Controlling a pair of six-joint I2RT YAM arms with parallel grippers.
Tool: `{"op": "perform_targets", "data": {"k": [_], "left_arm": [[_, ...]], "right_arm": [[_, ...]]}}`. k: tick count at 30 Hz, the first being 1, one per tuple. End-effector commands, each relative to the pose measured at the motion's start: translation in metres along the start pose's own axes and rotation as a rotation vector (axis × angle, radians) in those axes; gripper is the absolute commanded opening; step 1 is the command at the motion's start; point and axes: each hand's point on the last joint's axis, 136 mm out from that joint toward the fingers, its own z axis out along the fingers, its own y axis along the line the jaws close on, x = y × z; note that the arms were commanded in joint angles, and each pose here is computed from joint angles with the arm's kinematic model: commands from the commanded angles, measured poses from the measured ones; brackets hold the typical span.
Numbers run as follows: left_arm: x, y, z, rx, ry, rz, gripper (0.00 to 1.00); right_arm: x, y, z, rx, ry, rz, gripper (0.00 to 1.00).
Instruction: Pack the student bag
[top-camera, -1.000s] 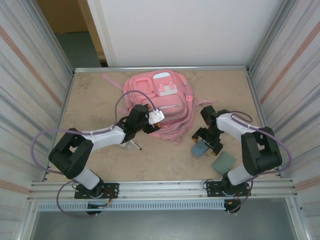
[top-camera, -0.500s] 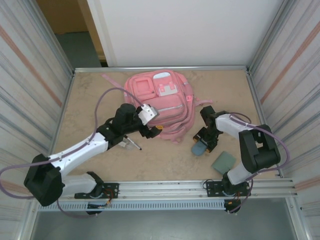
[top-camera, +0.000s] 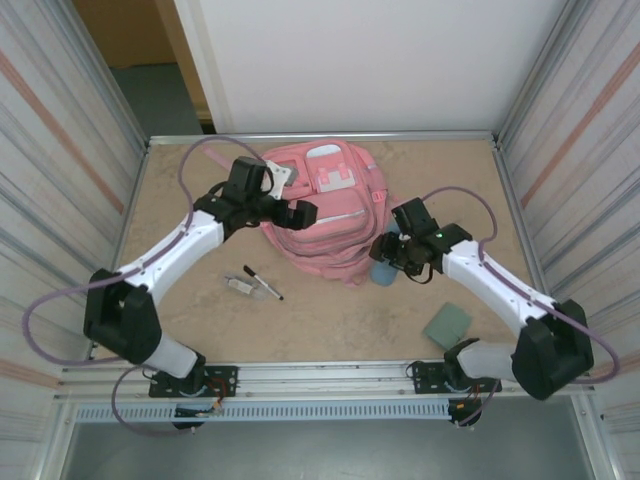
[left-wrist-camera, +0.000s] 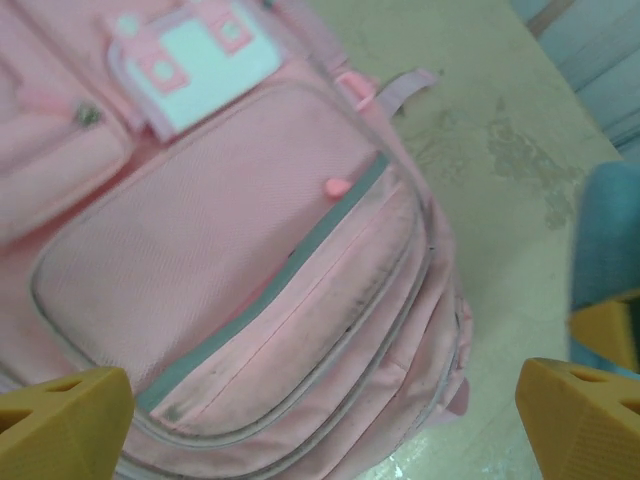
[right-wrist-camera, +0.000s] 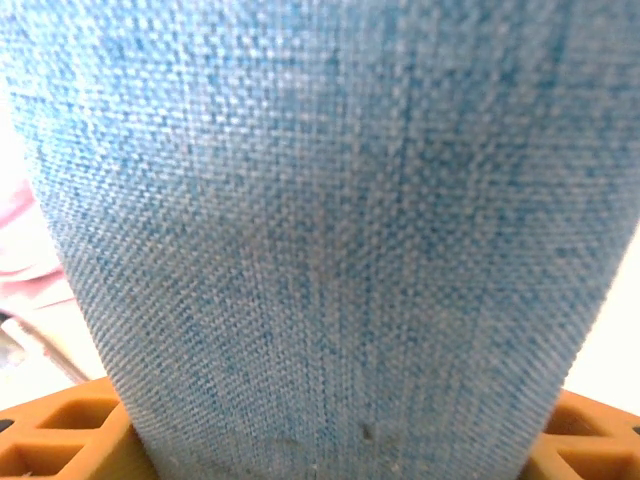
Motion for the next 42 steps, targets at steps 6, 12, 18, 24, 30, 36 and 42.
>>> {"op": "perform_targets", "data": {"k": [6, 12, 18, 24, 30, 36, 42], "left_arm": [[-0.015, -0.100, -0.028, 0.514, -0.078, -0.144, 0.99], [-0.016, -0.131, -0.041, 0.527, -0.084, -0.121, 0.99], [-0.001, -0.145, -0.031, 0.534, -0.017, -0.116, 0.95], [0.000, -0.146, -0.027, 0.540, -0.004, -0.140, 0.80], [0.001, -0.145, -0.019, 0.564, 0.013, -0.177, 0.57], [-0.002, -0.142, -0.026, 0.557, -0.021, -0.144, 0.45], [-0.010, -0.120, -0.037, 0.529, -0.096, -0.196, 0.36]], "right_arm": [[-0.015, 0.077, -0.043, -0.237, -0.195, -0.476, 0.42], [0.000, 0.104, -0.050, -0.297, -0.290, -0.661, 0.42], [0.009, 0.129, -0.056, -0.364, -0.346, -0.752, 0.40], [0.015, 0.148, -0.054, -0.394, -0.347, -0.778, 0.42], [0.013, 0.162, -0.054, -0.435, -0.373, -0.765, 0.43], [0.015, 0.163, -0.053, -0.441, -0.366, -0.767, 0.44], [0.019, 0.158, -0.049, -0.422, -0.352, -0.787, 0.56]]}}
